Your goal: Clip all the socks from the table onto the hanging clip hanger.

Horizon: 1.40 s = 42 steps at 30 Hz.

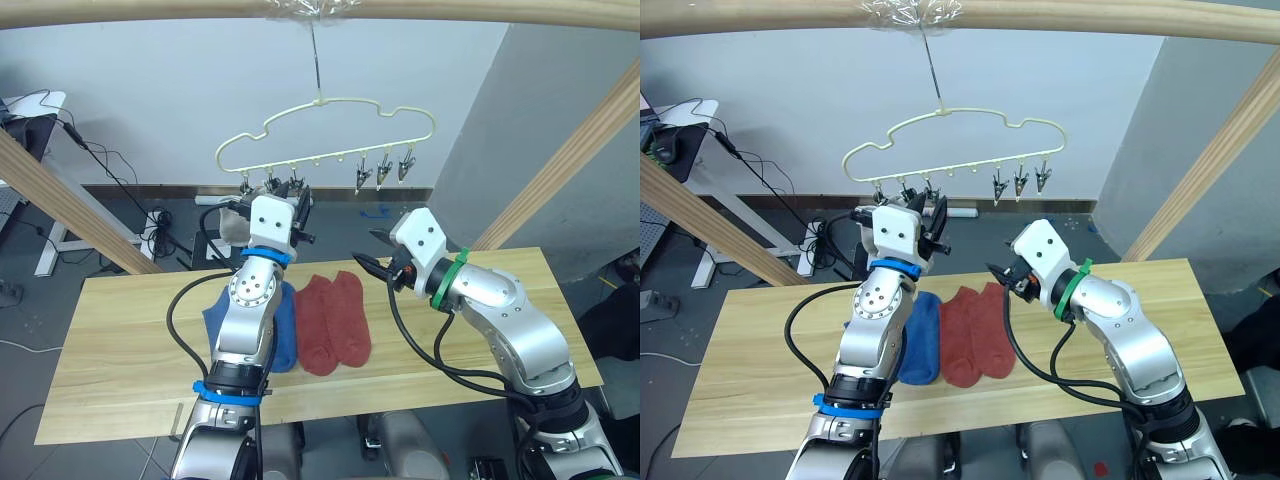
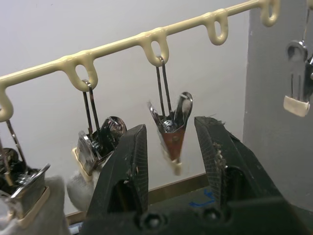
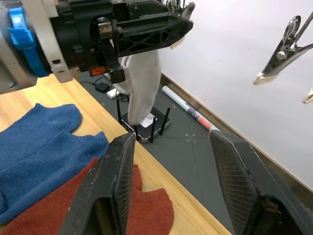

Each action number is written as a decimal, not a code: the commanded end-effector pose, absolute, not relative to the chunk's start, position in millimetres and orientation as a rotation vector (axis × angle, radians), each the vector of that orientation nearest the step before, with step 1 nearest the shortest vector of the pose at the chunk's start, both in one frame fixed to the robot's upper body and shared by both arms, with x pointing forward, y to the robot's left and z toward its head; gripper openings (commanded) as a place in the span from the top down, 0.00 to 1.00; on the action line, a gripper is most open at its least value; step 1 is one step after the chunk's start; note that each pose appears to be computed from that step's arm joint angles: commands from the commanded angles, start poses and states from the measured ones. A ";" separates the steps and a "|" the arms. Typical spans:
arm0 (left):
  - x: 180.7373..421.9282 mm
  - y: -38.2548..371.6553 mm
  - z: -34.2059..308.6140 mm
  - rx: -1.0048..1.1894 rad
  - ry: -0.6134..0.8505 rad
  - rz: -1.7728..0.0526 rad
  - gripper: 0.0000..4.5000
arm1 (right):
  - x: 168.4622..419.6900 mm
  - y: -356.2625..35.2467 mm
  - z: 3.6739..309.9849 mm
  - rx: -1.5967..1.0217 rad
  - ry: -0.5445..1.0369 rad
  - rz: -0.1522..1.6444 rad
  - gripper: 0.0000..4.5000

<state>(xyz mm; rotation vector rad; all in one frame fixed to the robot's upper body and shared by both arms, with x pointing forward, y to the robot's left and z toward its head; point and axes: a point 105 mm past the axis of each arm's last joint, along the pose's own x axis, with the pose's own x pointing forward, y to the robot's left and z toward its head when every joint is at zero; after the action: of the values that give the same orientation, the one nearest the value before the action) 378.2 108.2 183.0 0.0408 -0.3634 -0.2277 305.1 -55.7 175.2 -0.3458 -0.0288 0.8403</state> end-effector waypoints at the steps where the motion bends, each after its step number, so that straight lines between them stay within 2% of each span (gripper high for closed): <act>1: 377.3 106.8 200.6 0.024 -0.433 -0.209 0.62 | 298.4 -53.5 192.2 -0.331 -0.111 0.868 0.45; 17: 379.5 103.0 207.4 0.008 -0.450 -0.176 0.62 | 292.9 -49.2 196.5 -0.320 -0.153 0.925 0.45; 20: 378.9 102.9 208.3 0.006 -0.455 -0.180 0.74 | 292.5 -49.1 195.9 -0.321 -0.151 0.927 0.45; 23: 378.3 102.6 209.2 0.004 -0.458 -0.185 0.91 | 293.0 -48.4 192.9 -0.323 -0.146 0.925 0.45; 25: 377.9 102.6 209.6 0.004 -0.459 -0.188 0.95 | 293.8 -48.1 188.8 -0.328 -0.139 0.919 0.45; 28: 378.2 104.6 211.4 0.007 -0.461 -0.190 0.95 | 301.7 -47.8 173.3 -0.330 -0.102 0.871 0.45; 31: 377.8 105.8 214.9 0.015 -0.464 -0.224 0.95 | 311.3 -43.4 150.9 -0.316 -0.048 0.827 0.31; 35: 376.4 108.0 218.2 -0.003 -0.442 -0.317 0.95 | 336.7 -35.1 102.5 -0.345 0.071 0.702 0.00; 42: 378.2 116.0 223.2 -0.024 -0.398 -0.399 0.95 | 360.3 -28.2 47.7 -0.300 0.193 0.576 0.00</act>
<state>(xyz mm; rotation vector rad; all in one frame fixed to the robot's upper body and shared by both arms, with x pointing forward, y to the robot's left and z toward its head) 383.6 119.0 204.9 -0.0113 -0.3439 -0.3607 356.1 -28.2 46.9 -0.3124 0.2164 0.6008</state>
